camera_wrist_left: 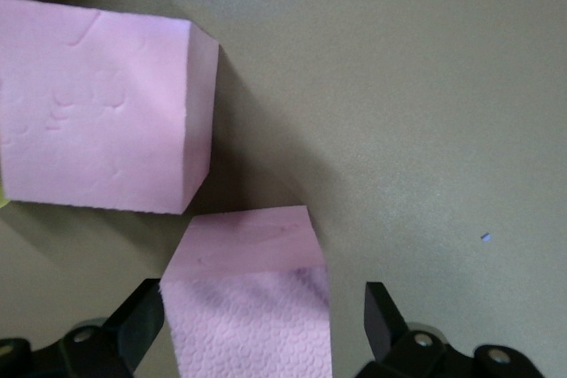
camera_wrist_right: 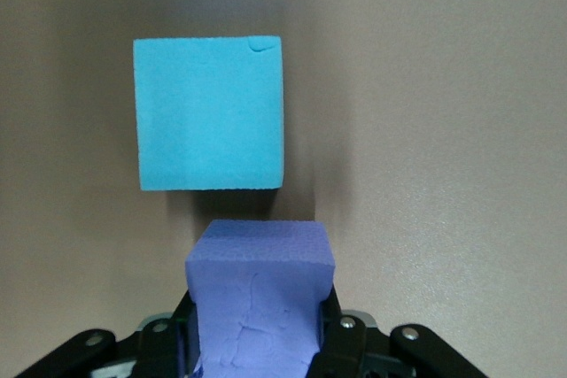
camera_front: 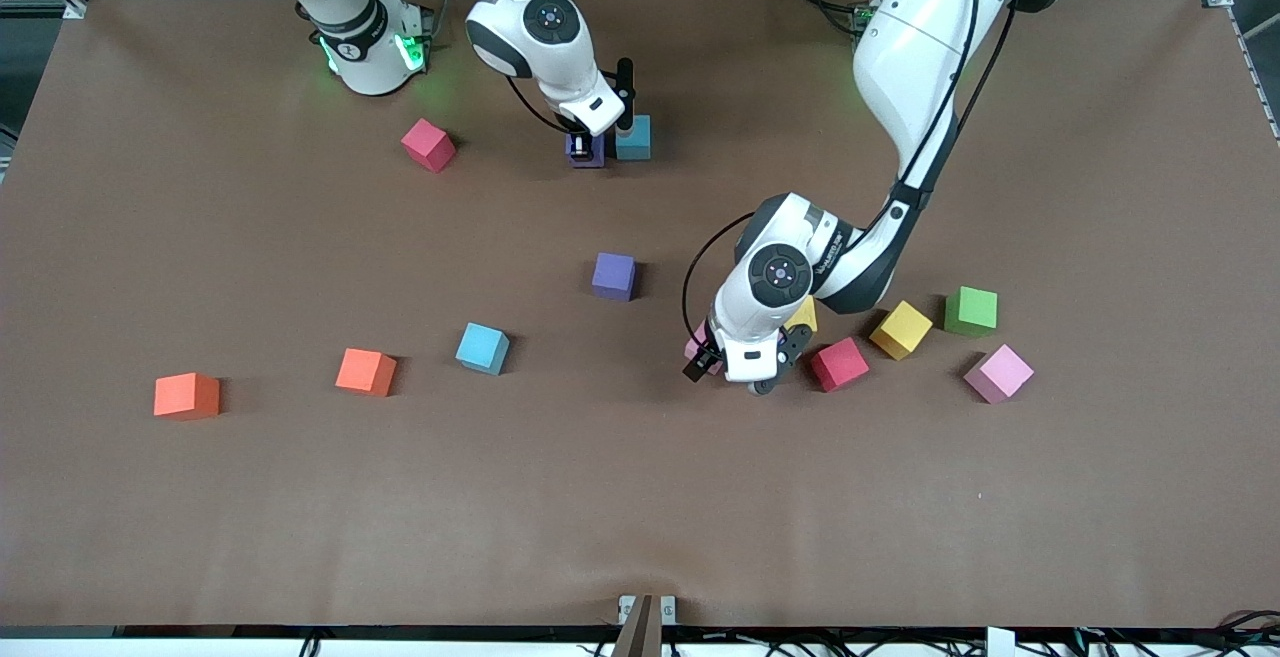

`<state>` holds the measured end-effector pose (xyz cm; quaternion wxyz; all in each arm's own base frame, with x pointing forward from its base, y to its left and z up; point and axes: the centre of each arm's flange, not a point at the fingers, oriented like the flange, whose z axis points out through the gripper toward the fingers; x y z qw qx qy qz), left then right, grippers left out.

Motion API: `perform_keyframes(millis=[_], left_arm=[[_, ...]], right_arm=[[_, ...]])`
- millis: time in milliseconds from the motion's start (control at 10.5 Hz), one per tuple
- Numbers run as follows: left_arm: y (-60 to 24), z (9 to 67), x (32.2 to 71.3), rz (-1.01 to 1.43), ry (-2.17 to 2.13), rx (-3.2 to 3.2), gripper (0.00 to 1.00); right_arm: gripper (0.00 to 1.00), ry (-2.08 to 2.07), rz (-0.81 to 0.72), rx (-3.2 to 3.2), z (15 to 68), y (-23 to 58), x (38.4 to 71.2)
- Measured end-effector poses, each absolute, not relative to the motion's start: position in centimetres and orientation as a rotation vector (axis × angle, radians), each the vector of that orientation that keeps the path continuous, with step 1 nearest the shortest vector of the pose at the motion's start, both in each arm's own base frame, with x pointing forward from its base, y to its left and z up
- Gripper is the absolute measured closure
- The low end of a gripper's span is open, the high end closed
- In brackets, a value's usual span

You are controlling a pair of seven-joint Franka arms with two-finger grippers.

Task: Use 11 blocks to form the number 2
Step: 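Lower the purple cube beside teal while the left gripper grasps the pink cube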

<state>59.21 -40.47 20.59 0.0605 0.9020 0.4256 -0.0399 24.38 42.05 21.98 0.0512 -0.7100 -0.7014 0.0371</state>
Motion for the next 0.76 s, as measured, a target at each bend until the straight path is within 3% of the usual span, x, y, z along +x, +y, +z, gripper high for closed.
perform_keyframes(millis=[287,478,669,765], left_arm=[[-40.4,20.1,59.2,-0.123,1.29,2.73,0.0],[-40.5,20.2,59.2,-0.122,1.287,2.731,0.06],[-40.5,20.2,59.2,-0.122,1.284,2.732,0.35],[-40.5,20.2,59.2,-0.121,1.282,2.732,0.39]], right_arm=[[0.47,-2.102,0.116,-2.193,22.0,42.2,24.2],[0.47,-2.086,0.115,-2.209,22.1,42.9,23.3],[0.47,-2.089,0.107,-2.206,22.4,43.5,22.8],[0.47,-2.089,0.107,-2.206,22.4,43.5,22.8]])
